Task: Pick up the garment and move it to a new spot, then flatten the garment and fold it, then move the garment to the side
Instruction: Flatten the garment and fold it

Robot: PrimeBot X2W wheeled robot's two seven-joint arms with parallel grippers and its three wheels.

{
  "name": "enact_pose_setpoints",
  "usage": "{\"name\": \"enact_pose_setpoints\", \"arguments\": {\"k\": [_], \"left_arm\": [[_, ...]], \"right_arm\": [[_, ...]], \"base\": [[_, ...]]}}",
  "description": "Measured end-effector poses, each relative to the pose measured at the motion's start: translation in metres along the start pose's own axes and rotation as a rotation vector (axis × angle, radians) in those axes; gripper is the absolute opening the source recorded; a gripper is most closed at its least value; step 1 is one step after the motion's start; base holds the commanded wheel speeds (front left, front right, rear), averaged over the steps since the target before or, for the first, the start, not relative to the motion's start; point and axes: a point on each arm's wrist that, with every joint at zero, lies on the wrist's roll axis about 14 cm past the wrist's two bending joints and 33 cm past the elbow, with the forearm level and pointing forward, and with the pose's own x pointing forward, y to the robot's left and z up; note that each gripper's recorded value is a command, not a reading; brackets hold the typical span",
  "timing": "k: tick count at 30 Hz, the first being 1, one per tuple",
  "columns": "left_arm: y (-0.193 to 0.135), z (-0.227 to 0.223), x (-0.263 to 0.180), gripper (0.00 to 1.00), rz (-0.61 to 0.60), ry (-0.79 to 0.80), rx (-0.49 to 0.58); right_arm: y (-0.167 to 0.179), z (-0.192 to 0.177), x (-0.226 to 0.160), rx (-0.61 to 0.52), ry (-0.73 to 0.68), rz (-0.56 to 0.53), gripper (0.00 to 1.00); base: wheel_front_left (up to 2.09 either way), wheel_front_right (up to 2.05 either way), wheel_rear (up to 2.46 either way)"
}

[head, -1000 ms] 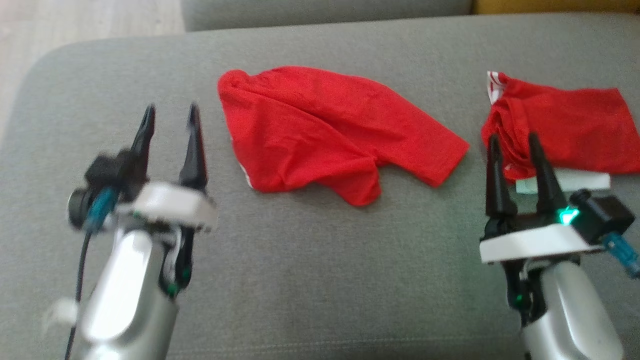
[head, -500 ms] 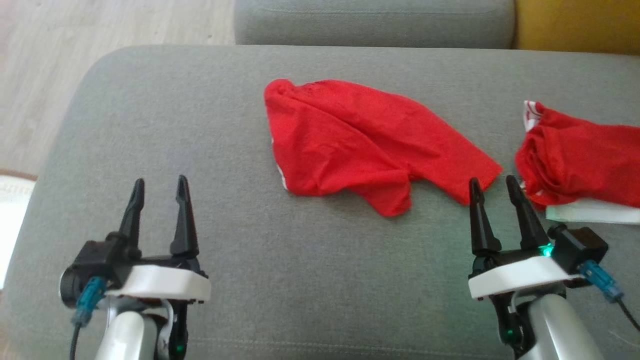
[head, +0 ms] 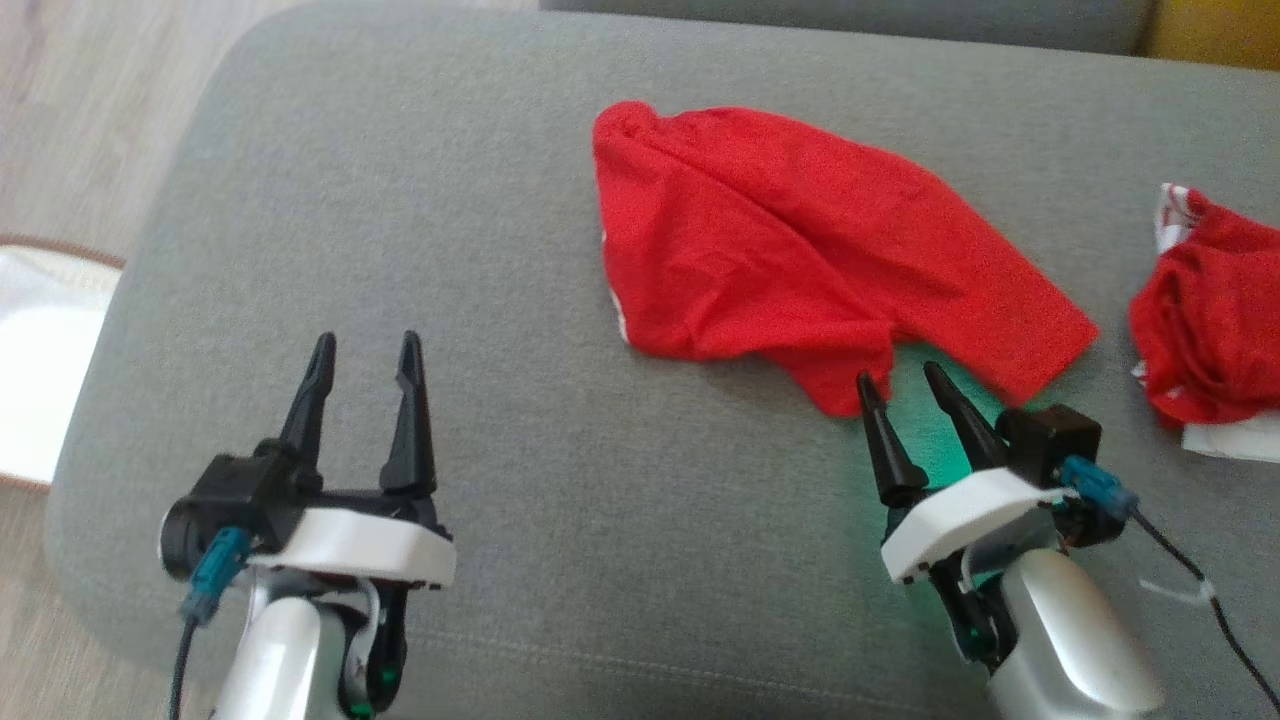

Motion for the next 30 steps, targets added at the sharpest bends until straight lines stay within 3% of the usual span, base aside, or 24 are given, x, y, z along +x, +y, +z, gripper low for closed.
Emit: {"name": "enact_pose_setpoints", "arguments": {"k": [9, 10, 11, 12, 20, 30], "left_arm": [[0.011, -0.008, 0.003, 1.0, 0.034, 0.026, 0.015], [0.013, -0.009, 0.003, 1.0, 0.039, 0.032, 0.017], [0.014, -0.011, 0.002, 1.0, 0.047, 0.036, 0.019], [0.014, -0.011, 0.002, 1.0, 0.048, 0.038, 0.019], [0.0, -0.011, 0.008, 1.0, 0.013, 0.031, 0.007], [-0.03, 0.004, 0.01, 1.0, -0.076, -0.016, -0.021]], "right_arm": [[-0.001, -0.045, 0.026, -0.023, 0.177, 0.02, 1.0], [0.001, -0.046, 0.029, -0.026, 0.181, 0.026, 0.64], [0.002, -0.045, 0.031, -0.029, 0.18, 0.032, 0.15], [0.004, -0.043, 0.033, -0.035, 0.174, 0.041, 0.0], [0.014, -0.015, 0.03, -0.018, 0.053, 0.069, 0.0], [-0.001, 0.059, -0.003, -0.075, -0.125, 0.021, 0.0]], "base": [[0.0, 0.0, 0.0], [0.0, 0.0, 0.0], [0.0, 0.0, 0.0], [0.0, 0.0, 0.0], [0.0, 0.0, 0.0], [0.0, 0.0, 0.0]]}}
